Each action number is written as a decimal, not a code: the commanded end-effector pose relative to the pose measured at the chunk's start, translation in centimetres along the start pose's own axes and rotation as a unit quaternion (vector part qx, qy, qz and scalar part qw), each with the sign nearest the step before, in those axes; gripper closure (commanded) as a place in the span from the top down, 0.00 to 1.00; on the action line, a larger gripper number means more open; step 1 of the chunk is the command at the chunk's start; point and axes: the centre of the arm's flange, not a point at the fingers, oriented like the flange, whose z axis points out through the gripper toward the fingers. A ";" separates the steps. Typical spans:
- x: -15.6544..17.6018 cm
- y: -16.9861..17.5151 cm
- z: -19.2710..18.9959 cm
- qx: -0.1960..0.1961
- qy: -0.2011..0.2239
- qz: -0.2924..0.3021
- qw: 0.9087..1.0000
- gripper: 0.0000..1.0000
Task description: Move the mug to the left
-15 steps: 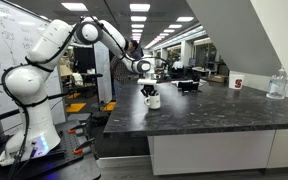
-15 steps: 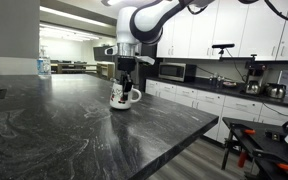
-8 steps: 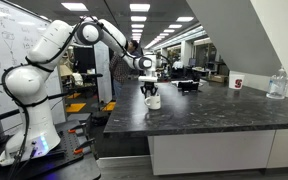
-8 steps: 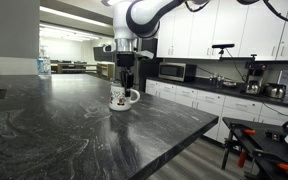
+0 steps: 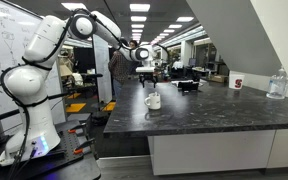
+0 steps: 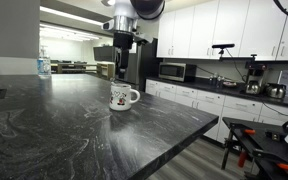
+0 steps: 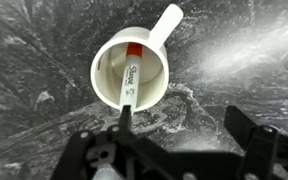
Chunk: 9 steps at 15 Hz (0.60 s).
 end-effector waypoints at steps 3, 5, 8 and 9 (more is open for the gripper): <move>-5.5 -2.2 -7.7 -0.017 -0.019 0.068 0.997 1.00; -7.0 -2.8 -9.7 -0.027 -0.026 0.084 0.996 1.00; -8.7 -3.4 -11.3 -0.035 -0.020 0.092 0.995 1.00; -9.1 -3.7 -11.5 -0.035 -0.017 0.092 0.995 1.00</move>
